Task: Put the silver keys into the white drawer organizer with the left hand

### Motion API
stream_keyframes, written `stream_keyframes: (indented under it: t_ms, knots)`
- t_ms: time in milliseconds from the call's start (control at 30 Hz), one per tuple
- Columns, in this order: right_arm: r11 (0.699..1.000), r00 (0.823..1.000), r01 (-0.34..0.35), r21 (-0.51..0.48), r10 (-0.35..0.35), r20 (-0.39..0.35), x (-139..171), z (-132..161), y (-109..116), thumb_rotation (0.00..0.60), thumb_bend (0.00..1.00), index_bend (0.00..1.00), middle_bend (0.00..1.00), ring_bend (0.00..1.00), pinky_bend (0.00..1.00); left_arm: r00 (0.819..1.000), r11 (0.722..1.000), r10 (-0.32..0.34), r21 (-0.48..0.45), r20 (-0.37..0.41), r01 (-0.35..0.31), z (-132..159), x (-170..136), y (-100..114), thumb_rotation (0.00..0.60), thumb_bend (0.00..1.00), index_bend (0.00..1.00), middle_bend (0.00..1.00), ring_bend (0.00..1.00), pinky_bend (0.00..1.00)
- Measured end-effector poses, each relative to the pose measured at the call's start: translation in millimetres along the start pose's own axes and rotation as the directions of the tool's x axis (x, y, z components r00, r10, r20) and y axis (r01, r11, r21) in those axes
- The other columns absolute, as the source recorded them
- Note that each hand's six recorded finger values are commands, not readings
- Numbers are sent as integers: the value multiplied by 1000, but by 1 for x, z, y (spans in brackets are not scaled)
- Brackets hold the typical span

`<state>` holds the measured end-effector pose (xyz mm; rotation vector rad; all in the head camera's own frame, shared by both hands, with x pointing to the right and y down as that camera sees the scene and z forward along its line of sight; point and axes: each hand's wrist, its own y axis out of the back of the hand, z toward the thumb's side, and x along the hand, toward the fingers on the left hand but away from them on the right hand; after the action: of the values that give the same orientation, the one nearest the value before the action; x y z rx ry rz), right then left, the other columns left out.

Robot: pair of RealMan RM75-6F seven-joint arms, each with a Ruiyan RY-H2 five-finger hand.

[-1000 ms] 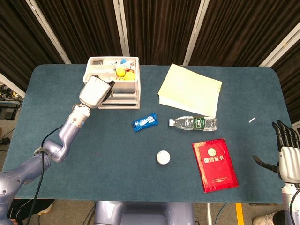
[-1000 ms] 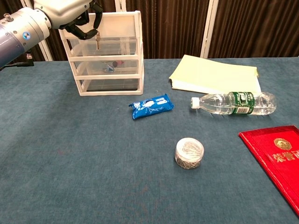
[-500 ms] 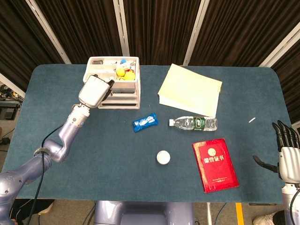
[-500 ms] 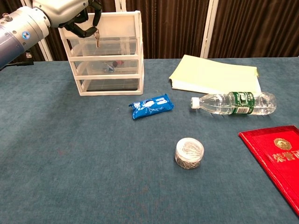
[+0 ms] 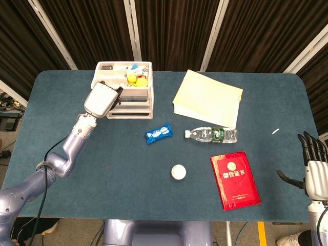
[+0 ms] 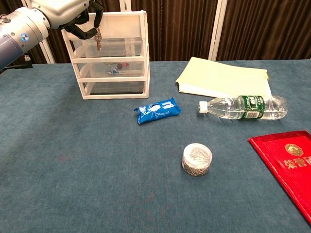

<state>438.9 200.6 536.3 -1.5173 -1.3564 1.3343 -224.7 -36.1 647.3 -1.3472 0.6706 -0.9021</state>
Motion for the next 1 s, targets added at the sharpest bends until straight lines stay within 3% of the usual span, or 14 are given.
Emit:
stream_keyframes:
  t_ms: [1000]
  knots:
    - [1000, 1000, -4, -5, 4, -1, 1, 0, 0, 600, 49, 0, 0, 0, 0, 999, 1000, 27, 0, -23, -27, 4, 1, 0, 600, 431, 587, 994, 878, 747]
